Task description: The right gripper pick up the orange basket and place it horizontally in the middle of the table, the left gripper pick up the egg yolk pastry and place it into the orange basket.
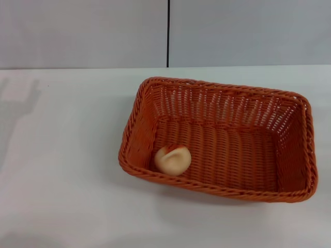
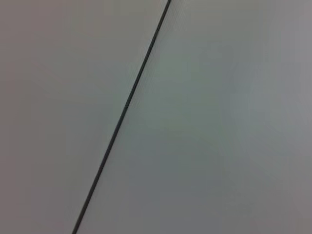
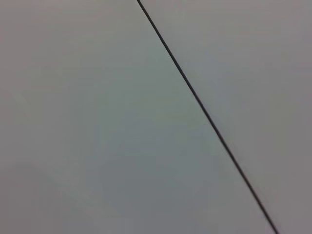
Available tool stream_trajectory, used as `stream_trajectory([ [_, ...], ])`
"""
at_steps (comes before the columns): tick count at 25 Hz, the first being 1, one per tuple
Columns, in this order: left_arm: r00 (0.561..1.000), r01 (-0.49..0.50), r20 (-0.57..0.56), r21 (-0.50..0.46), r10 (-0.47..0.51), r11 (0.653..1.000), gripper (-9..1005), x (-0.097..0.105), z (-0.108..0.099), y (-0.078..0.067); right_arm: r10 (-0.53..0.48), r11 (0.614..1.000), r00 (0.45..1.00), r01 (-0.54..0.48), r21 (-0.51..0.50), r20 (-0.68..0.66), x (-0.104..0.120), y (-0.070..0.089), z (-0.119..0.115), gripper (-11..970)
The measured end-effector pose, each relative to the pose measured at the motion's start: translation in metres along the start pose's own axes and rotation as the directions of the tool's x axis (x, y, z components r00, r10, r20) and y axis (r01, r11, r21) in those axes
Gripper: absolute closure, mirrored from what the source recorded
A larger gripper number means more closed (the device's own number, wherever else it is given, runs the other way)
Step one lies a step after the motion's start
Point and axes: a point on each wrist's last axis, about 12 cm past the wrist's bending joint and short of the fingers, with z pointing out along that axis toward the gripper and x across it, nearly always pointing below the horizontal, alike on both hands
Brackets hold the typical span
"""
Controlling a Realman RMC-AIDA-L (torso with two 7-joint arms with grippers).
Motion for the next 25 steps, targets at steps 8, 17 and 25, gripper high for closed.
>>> stream_trajectory([
  [8, 1.0, 0.013, 0.003, -0.027, -0.013, 1.0, 148, 0.0, 0.0, 0.003, -0.175, 0.977, 0.982, 0.163, 0.135, 0.077, 0.002, -0.004, -0.016, 482],
  [17, 1.0, 0.016, -0.007, -0.042, -0.016, 0.999, 150, 0.002, -0.004, 0.004, -0.319, 0.908, 0.939, 0.264, 0.325, 0.128, 0.009, -0.008, -0.028, 482],
  [25, 1.0, 0.017, -0.009, -0.045, -0.017, 0.999, 152, 0.002, -0.004, 0.004, -0.32, 0.901, 0.937, 0.255, 0.35, 0.142, 0.01, -0.009, -0.029, 481],
])
